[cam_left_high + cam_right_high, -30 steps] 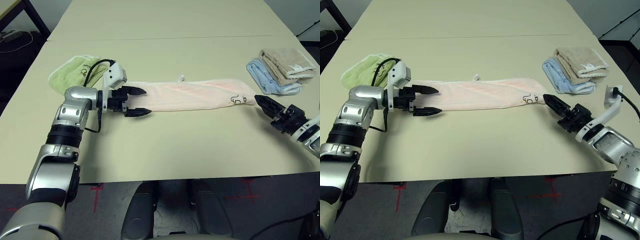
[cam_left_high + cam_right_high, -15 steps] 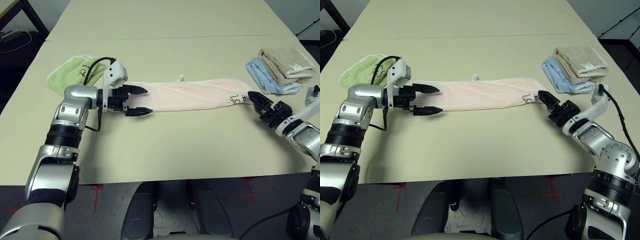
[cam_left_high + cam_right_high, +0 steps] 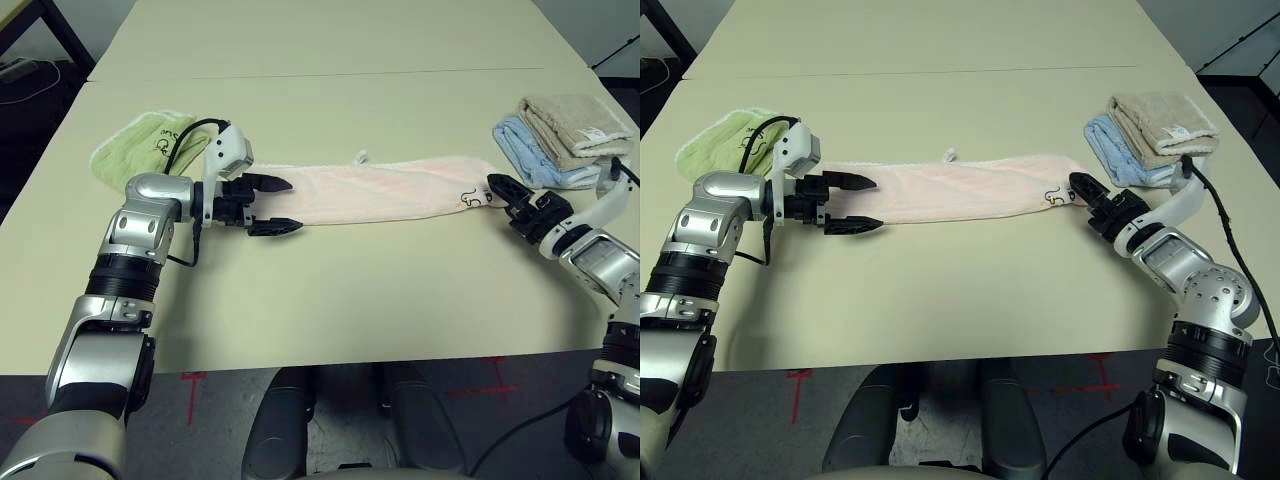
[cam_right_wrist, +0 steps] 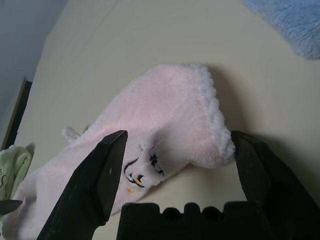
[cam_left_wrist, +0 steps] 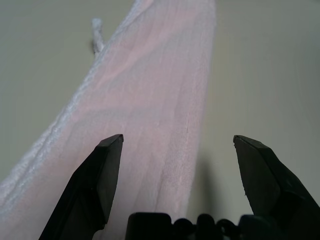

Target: Fold the towel and set it aside.

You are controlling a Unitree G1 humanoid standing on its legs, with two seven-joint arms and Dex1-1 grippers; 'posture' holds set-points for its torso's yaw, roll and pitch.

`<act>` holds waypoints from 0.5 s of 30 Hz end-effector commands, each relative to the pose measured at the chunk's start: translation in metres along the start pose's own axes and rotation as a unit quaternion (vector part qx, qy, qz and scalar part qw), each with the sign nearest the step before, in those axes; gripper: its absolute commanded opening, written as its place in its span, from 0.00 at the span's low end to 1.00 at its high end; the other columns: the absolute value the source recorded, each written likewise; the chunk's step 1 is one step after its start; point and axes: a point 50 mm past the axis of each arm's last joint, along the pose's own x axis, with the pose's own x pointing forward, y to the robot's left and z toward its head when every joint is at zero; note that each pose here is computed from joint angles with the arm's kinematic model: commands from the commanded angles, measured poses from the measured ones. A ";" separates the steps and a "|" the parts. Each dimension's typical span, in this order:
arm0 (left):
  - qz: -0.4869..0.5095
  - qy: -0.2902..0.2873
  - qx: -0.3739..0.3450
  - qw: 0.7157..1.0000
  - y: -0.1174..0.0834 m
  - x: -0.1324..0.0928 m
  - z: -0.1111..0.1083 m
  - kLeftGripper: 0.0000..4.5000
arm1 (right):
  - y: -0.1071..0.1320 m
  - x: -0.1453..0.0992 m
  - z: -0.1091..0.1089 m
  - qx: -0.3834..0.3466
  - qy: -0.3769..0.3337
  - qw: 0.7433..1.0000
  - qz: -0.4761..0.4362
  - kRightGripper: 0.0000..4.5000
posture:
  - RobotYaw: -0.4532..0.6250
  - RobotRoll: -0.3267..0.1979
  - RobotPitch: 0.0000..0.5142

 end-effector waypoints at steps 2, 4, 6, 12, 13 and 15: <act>-0.009 0.001 -0.002 1.000 -0.004 0.002 -0.003 0.99 | 0.000 -0.022 0.010 -0.011 -0.015 1.000 -0.008 1.00 | 0.39 0.62 0.44; -0.010 -0.001 -0.003 1.000 -0.004 0.003 -0.004 0.99 | 0.000 -0.027 0.015 -0.016 -0.028 0.999 -0.010 1.00 | 0.39 0.62 0.43; -0.011 -0.003 -0.005 1.000 -0.004 0.004 -0.003 0.99 | 0.002 -0.030 0.018 -0.014 -0.031 0.999 -0.007 1.00 | 0.38 0.62 0.44; -0.015 -0.004 -0.003 1.000 -0.002 0.007 0.000 0.99 | 0.006 -0.019 0.003 -0.018 0.018 1.000 -0.018 1.00 | 0.38 0.62 0.45; -0.016 -0.005 -0.002 1.000 -0.002 0.007 0.000 0.99 | 0.007 -0.017 0.001 -0.018 0.023 0.999 -0.017 1.00 | 0.38 0.62 0.45; -0.017 -0.004 -0.002 1.000 -0.003 0.006 0.001 0.99 | 0.010 -0.013 -0.003 -0.017 0.033 0.999 -0.012 1.00 | 0.38 0.62 0.47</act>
